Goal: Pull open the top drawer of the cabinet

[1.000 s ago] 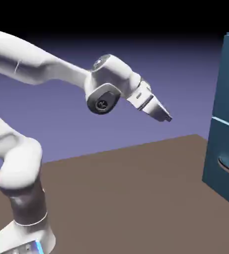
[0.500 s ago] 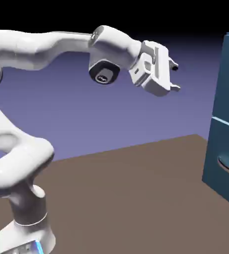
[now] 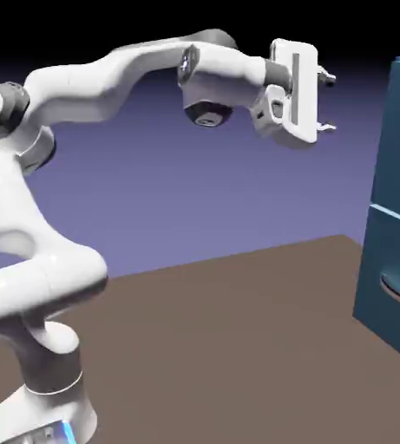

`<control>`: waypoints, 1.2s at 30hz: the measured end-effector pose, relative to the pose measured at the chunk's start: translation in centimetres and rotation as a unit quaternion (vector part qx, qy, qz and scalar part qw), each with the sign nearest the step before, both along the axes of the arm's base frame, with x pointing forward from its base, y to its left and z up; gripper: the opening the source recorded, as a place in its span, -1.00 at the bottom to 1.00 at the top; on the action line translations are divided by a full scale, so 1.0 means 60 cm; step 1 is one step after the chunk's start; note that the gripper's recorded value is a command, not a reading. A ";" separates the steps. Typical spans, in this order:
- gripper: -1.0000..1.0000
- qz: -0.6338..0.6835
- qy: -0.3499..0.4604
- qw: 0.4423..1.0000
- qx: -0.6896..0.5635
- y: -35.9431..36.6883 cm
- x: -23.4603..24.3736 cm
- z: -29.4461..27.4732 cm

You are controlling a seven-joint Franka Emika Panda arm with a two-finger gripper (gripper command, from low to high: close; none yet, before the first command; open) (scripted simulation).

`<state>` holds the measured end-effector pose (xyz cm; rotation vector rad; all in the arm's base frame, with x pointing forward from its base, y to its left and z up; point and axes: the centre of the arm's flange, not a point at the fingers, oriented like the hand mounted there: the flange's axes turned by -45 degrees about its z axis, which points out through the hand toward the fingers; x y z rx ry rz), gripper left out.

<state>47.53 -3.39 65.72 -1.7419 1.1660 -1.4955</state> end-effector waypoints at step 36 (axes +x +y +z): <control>-1.00 0.032 -0.124 0.961 0.247 -0.089 0.293 -0.212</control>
